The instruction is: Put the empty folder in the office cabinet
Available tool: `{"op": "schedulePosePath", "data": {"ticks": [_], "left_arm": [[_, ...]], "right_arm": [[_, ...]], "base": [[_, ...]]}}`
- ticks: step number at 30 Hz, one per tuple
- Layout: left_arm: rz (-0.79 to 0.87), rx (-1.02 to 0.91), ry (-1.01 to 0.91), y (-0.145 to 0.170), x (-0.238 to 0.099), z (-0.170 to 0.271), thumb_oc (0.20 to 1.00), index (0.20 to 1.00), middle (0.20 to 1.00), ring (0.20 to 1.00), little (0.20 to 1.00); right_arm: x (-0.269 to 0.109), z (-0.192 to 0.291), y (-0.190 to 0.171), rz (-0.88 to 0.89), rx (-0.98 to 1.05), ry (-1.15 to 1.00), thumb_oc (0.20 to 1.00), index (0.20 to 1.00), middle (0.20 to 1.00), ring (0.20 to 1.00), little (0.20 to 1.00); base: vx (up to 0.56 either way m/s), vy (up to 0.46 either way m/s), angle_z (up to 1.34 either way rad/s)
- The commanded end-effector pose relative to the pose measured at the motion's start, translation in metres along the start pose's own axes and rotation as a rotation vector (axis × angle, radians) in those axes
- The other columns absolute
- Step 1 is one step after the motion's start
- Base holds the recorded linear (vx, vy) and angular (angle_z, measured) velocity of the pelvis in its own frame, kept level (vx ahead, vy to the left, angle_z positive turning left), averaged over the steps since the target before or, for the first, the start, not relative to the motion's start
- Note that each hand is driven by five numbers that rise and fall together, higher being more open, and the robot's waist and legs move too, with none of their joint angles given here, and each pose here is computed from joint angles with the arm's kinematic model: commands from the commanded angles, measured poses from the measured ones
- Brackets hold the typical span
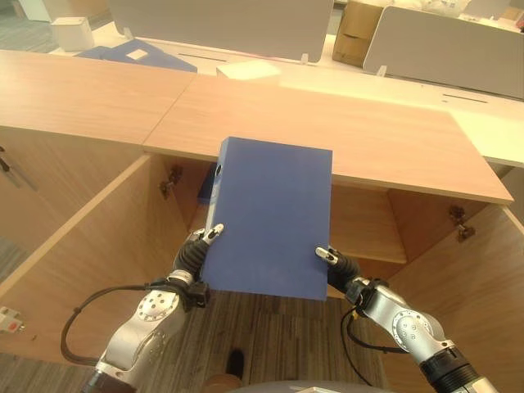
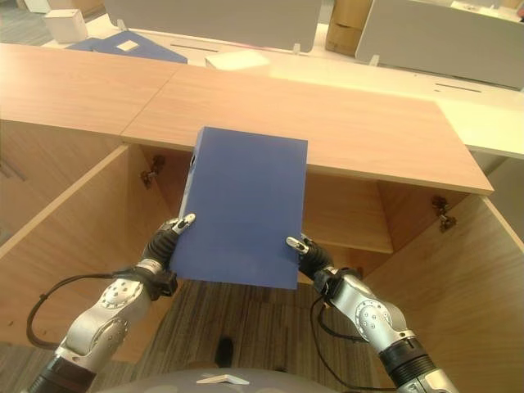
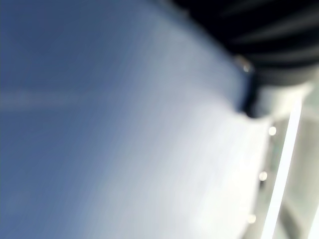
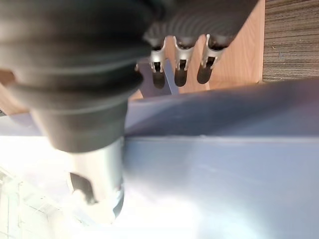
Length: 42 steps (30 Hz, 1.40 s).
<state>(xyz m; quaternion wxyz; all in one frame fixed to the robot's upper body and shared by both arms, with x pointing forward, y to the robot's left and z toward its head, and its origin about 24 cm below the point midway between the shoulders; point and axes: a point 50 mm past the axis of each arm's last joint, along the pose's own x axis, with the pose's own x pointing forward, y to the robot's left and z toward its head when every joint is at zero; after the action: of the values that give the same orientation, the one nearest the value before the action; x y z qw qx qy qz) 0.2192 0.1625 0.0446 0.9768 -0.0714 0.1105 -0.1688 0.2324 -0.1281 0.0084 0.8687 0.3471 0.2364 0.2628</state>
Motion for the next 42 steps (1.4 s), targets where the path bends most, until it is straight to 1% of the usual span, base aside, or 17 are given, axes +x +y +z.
{"op": "schedulePosePath", "data": {"ticks": [1, 4, 10, 12, 15, 18, 21, 24, 25, 26, 29, 32, 34, 42], "left_arm": [[-0.003, 0.051, -0.062, 0.006, 0.002, 0.013, 0.200, 0.200, 0.200, 0.200, 0.200], [-0.011, 0.049, -0.055, 0.005, 0.002, 0.012, 0.200, 0.200, 0.200, 0.200, 0.200], [-0.023, 0.047, -0.047, 0.003, 0.004, 0.012, 0.200, 0.200, 0.200, 0.200, 0.200], [-0.031, 0.051, -0.046, 0.003, 0.005, 0.012, 0.200, 0.200, 0.200, 0.200, 0.200], [-0.035, 0.055, -0.047, 0.002, 0.006, 0.013, 0.200, 0.200, 0.200, 0.200, 0.200], [-0.046, 0.061, -0.045, 0.000, 0.009, 0.017, 0.200, 0.200, 0.200, 0.200, 0.200], [-0.049, 0.060, -0.044, -0.001, 0.010, 0.018, 0.200, 0.200, 0.200, 0.200, 0.200], [-0.052, 0.061, -0.043, -0.001, 0.011, 0.019, 0.200, 0.200, 0.200, 0.200, 0.200], [-0.057, 0.061, -0.041, -0.003, 0.011, 0.019, 0.200, 0.200, 0.200, 0.200, 0.200], [-0.057, 0.061, -0.041, -0.003, 0.011, 0.019, 0.200, 0.200, 0.200, 0.200, 0.200], [-0.060, 0.056, -0.039, -0.003, 0.011, 0.018, 0.200, 0.200, 0.200, 0.200, 0.200], [-0.060, 0.054, -0.038, -0.003, 0.010, 0.018, 0.200, 0.200, 0.200, 0.200, 0.200], [-0.059, 0.050, -0.037, -0.003, 0.009, 0.015, 0.200, 0.200, 0.200, 0.200, 0.200], [-0.062, 0.042, -0.036, -0.004, 0.009, 0.012, 0.200, 0.200, 0.200, 0.200, 0.200]], "right_arm": [[0.003, 0.025, 0.014, 0.072, -0.067, -0.103, 1.000, 1.000, 1.000, 1.000, 1.000], [0.003, 0.028, 0.012, 0.058, -0.077, -0.110, 1.000, 1.000, 1.000, 1.000, 1.000], [0.001, 0.040, 0.002, -0.031, -0.099, -0.152, 1.000, 1.000, 1.000, 1.000, 1.000], [-0.002, 0.053, -0.012, -0.135, -0.126, -0.211, 1.000, 1.000, 1.000, 1.000, 1.000], [-0.003, 0.061, -0.019, -0.181, -0.133, -0.243, 1.000, 1.000, 1.000, 1.000, 1.000], [-0.010, 0.089, -0.037, -0.306, -0.175, -0.342, 1.000, 1.000, 1.000, 1.000, 1.000], [-0.011, 0.096, -0.038, -0.325, -0.189, -0.358, 1.000, 1.000, 1.000, 1.000, 1.000], [-0.011, 0.099, -0.039, -0.326, -0.183, -0.364, 1.000, 1.000, 1.000, 1.000, 1.000], [-0.007, 0.104, -0.035, -0.284, -0.171, -0.360, 1.000, 1.000, 1.000, 1.000, 1.000], [-0.007, 0.104, -0.035, -0.284, -0.171, -0.360, 1.000, 1.000, 1.000, 1.000, 1.000], [0.003, 0.095, -0.018, -0.157, -0.176, -0.298, 1.000, 1.000, 1.000, 1.000, 1.000], [0.005, 0.092, -0.015, -0.132, -0.172, -0.286, 1.000, 1.000, 1.000, 1.000, 1.000], [0.014, 0.085, 0.001, -0.049, -0.176, -0.261, 1.000, 1.000, 1.000, 1.000, 1.000], [0.018, 0.083, 0.021, 0.052, -0.146, -0.253, 1.000, 1.000, 1.000, 1.000, 1.000]], "base": [[0.00, 0.000, 0.00], [0.00, 0.000, 0.00], [0.00, 0.000, 0.00], [0.00, 0.000, 0.00], [0.00, 0.000, 0.00], [0.01, -0.002, 0.00], [0.00, 0.000, 0.00], [0.00, 0.000, 0.00], [0.00, 0.000, 0.00], [0.04, 0.004, 0.00], [0.02, 0.007, 0.03], [0.02, 0.010, 0.07], [0.00, 0.000, 0.00], [0.00, 0.000, 0.00]]}}
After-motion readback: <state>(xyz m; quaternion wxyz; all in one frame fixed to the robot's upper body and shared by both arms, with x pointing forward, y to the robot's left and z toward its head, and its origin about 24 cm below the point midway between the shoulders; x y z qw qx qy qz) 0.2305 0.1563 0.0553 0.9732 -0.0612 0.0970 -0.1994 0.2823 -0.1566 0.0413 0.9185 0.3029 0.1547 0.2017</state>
